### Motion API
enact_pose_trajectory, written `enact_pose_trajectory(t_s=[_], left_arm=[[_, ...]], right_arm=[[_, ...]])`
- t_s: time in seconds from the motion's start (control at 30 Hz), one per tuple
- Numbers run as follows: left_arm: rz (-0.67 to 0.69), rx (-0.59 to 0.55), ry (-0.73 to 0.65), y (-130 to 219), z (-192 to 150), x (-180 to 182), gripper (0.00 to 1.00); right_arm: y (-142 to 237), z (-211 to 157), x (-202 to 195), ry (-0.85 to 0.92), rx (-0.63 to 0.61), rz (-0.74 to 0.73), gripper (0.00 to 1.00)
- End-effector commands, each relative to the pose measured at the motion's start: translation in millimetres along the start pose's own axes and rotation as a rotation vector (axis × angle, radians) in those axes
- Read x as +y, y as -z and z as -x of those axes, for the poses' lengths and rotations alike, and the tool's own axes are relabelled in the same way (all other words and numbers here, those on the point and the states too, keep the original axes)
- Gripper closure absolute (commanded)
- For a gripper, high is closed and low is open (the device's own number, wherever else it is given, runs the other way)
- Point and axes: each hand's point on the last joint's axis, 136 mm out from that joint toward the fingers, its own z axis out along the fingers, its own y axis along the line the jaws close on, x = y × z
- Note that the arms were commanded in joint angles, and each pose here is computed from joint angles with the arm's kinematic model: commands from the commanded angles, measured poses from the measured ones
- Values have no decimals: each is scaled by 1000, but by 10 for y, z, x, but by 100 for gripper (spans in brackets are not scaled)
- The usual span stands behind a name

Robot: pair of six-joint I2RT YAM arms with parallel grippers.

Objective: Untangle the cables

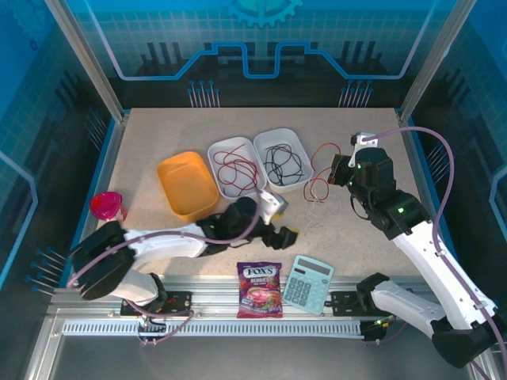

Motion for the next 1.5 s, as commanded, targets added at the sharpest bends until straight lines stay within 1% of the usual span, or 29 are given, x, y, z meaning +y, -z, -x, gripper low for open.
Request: enact_pose_trajectory(t_s=[0.0,0.1,0.23,0.3,0.4,0.43,0.47,0.5,0.57,0.6,0.77,0.87,1.07,1.2,1.47], left_arm=[[-42,-182,-87,-179,494,-276,12],[-31,-203,-52,-329,512,-255,13],[-60,-221,-13,-465,524,-280,13],[-50,-221,2,-539,528,-252,16],[-24,-223,17,-633,550,-193,27],[-14,-212,17,-662,543,-175,34],[-4,-198,18,-688,518,-153,44],[0,-187,19,-700,489,-136,52],[8,-175,34,-693,439,-85,71],[5,-167,41,-689,407,-65,77],[10,-125,108,-618,197,97,93],[23,-114,159,-589,90,213,100],[77,-90,231,-558,-94,437,100],[127,-68,245,-542,-172,558,100],[163,-3,266,-584,-390,666,100]], right_arm=[[88,152,18,-26,-44,-11,100],[92,152,30,-24,-41,-8,100],[100,145,32,-28,-39,-11,100],[107,154,40,-28,-42,-8,100],[117,169,59,-27,-45,-2,100],[121,181,62,-25,-47,-2,100],[130,199,62,-18,-49,-5,100],[136,221,65,-7,-50,-7,100],[172,297,44,25,-60,-31,100],[195,342,28,36,-70,-44,100],[377,585,-141,94,-136,-144,100],[467,678,-241,105,-155,-189,100],[638,843,-408,98,-180,-249,100],[750,981,-522,93,-206,-286,100],[1228,1507,-821,77,-363,-415,100]])
